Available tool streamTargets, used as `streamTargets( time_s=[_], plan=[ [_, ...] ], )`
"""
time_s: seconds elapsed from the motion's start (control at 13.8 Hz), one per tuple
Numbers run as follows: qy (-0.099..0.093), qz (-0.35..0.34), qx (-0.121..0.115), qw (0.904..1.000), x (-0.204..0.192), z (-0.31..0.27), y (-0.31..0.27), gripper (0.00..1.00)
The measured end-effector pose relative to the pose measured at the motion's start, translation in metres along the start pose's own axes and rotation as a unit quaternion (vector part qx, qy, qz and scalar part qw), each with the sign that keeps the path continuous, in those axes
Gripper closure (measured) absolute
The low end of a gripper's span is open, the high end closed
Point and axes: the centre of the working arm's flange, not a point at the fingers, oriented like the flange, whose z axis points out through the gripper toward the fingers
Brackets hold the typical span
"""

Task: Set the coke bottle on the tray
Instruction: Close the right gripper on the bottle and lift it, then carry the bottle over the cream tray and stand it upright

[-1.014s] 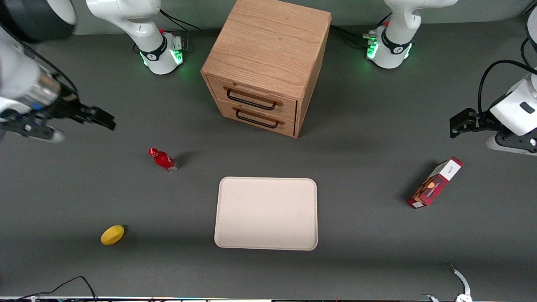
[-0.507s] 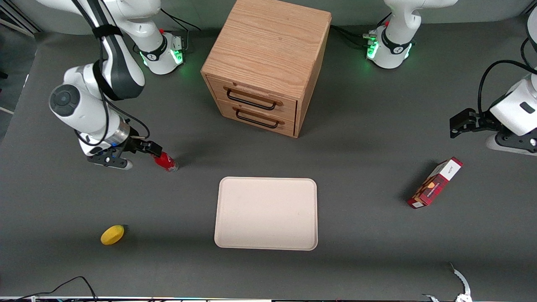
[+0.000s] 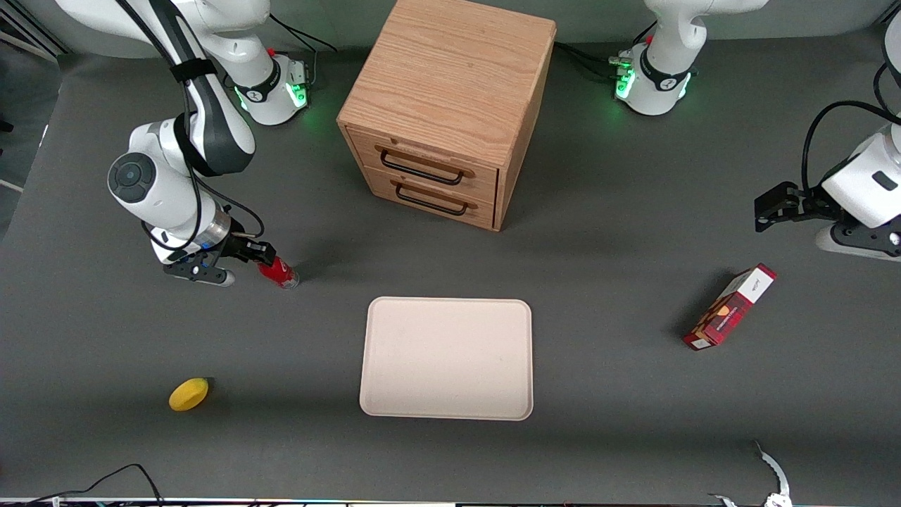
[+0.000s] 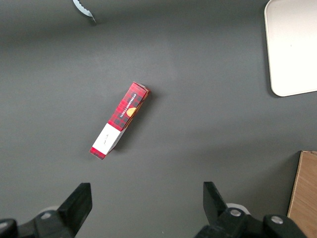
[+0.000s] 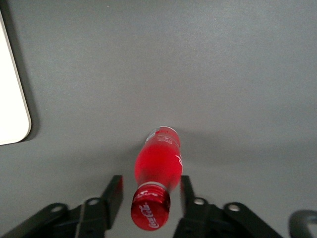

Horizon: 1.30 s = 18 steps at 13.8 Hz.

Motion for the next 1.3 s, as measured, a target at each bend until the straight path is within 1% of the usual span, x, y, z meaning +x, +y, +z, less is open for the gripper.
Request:
streamTargets(
  time_s=[0.07, 0.14, 0.36, 0.43, 0.51, 0.58, 0.87, 1.01, 1.16, 1.3],
  plan=[
    [0.0, 0.0, 0.0, 1.0, 0.0, 0.0, 0.0, 0.63],
    [0.0, -0.001, 0.0, 1.0, 0.0, 0.0, -0.001, 0.69],
    [-0.002, -0.002, -0.001, 1.0, 0.001, -0.004, -0.002, 0.69],
    [-0.009, -0.003, -0.004, 0.9999, 0.003, -0.015, -0.004, 0.69],
    [-0.016, -0.004, -0.007, 0.9998, 0.008, -0.036, -0.007, 0.69],
    [-0.018, -0.006, -0.009, 0.9998, 0.015, -0.066, -0.011, 0.69],
    [-0.008, -0.015, -0.005, 0.9998, 0.032, -0.211, -0.021, 0.69],
    [-0.011, -0.02, 0.001, 0.9997, 0.041, -0.262, -0.028, 0.69],
    [-0.027, -0.017, 0.018, 0.9993, 0.058, -0.288, -0.049, 0.69],
    [-0.032, 0.012, 0.037, 0.9987, 0.085, -0.283, -0.082, 0.69]
  ],
)
